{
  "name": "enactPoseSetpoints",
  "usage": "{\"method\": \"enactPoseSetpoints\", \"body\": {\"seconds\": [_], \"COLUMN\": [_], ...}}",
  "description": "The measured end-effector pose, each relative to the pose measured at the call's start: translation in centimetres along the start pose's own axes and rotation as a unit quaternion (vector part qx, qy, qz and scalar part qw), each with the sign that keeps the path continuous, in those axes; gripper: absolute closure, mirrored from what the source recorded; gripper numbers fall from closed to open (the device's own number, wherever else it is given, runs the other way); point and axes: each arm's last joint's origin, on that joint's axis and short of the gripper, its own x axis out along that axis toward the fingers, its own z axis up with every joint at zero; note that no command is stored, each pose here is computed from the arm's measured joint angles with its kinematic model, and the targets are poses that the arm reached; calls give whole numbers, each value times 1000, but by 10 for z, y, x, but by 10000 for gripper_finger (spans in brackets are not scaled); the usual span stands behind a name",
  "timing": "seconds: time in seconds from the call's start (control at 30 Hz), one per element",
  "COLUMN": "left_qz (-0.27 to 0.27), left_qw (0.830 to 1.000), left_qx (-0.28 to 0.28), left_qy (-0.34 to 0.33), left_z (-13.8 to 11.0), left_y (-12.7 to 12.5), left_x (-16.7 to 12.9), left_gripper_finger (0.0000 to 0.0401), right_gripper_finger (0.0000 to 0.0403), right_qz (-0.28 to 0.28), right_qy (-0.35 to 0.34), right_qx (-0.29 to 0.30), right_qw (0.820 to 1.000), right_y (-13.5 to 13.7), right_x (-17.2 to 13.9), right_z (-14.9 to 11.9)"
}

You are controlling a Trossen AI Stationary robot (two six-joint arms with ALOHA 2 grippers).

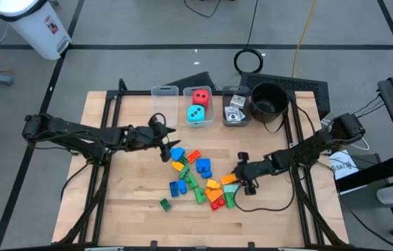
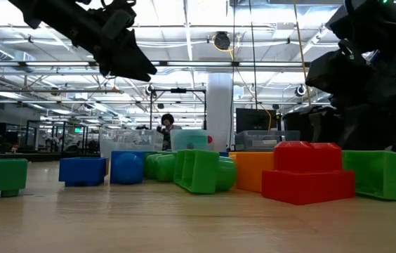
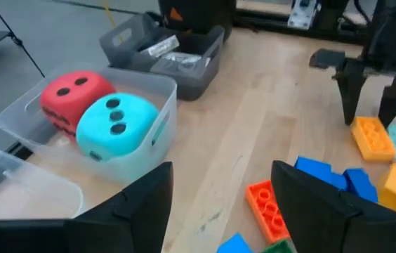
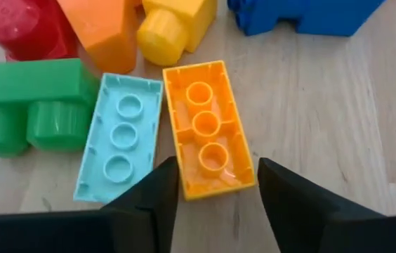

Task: Pick & Place Toys
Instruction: Put the yellow game piece into the left transparent bin

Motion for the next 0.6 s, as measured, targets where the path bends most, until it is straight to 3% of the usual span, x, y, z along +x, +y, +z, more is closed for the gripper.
{"method": "enactPoseSetpoints", "body": {"seconds": [0.17, 0.37, 0.6], "left_qz": [-2, -4, -14], "left_qw": [1000, 1000, 997], "left_qx": [5, -1, -46], "left_qy": [-10, -18, -62], "left_z": [1, 3, 12], "left_y": [-1, -1, -3], "left_x": [2, 2, 1], "left_gripper_finger": [155, 155, 155], "right_gripper_finger": [290, 295, 295], "right_qz": [3, 0, -87], "right_qy": [-21, -43, -101], "right_qx": [-11, -24, -72], "right_qw": [1000, 999, 988], "right_y": [1, 1, -3], "right_x": [0, 0, -17], "right_z": [4, 8, 29]}}
